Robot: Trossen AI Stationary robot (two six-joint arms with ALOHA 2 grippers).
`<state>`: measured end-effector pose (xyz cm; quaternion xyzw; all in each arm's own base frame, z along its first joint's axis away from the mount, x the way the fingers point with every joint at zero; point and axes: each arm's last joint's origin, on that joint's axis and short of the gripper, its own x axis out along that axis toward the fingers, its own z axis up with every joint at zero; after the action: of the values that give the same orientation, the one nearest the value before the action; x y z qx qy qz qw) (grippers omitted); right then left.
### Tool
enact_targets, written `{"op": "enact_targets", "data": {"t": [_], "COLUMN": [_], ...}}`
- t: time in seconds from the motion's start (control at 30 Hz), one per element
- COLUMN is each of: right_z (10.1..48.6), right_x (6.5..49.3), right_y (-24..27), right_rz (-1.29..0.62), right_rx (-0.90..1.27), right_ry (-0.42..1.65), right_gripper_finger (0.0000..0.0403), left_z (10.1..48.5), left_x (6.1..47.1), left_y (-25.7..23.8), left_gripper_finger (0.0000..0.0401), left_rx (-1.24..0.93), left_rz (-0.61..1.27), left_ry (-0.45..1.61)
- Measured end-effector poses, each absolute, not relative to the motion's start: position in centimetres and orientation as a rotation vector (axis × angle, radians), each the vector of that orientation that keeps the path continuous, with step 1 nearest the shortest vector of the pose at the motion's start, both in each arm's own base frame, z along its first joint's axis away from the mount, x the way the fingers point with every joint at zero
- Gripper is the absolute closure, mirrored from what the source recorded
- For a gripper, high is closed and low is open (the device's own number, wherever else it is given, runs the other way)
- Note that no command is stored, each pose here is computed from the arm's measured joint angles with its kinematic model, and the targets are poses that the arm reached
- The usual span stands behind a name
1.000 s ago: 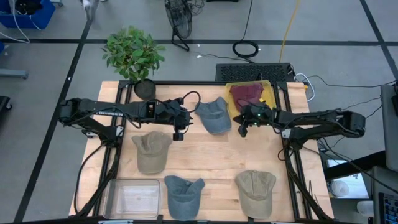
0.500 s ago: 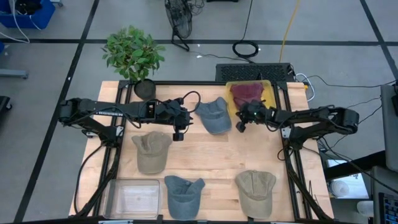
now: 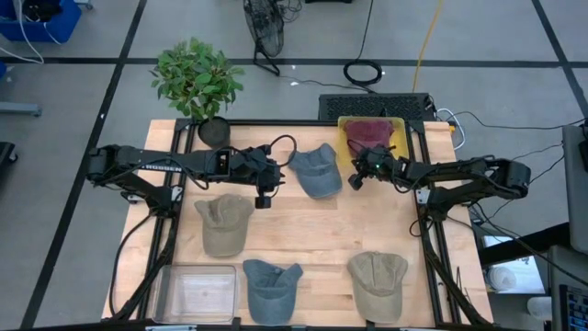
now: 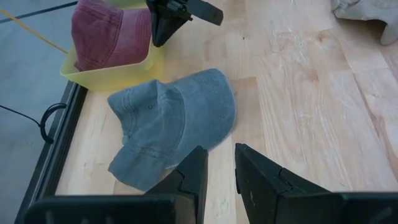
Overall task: Pick & Place hat
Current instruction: Adjust the yellow bin
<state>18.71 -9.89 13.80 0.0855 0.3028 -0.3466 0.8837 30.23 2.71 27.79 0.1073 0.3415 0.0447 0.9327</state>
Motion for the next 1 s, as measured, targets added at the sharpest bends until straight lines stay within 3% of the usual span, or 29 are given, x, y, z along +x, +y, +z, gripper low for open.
{"op": "enact_targets", "data": {"t": [0.63, 1.0], "right_z": [14.2, 16.0], "right_x": [18.5, 18.5], "right_y": [-9.9, -9.3], "right_rz": [-0.717, -0.548], "right_rx": [0.154, 0.161], "right_ry": [0.619, 0.517], "right_gripper_finger": [0.0403, 0.0403], "left_z": [27.8, 27.8], "left_x": [30.2, 30.2], "left_y": [2.7, 2.7], "left_gripper_finger": [0.0313, 0.0313], "left_rx": [0.218, 0.216], "left_rz": [0.092, 0.093], "left_ry": [0.699, 0.699]}}
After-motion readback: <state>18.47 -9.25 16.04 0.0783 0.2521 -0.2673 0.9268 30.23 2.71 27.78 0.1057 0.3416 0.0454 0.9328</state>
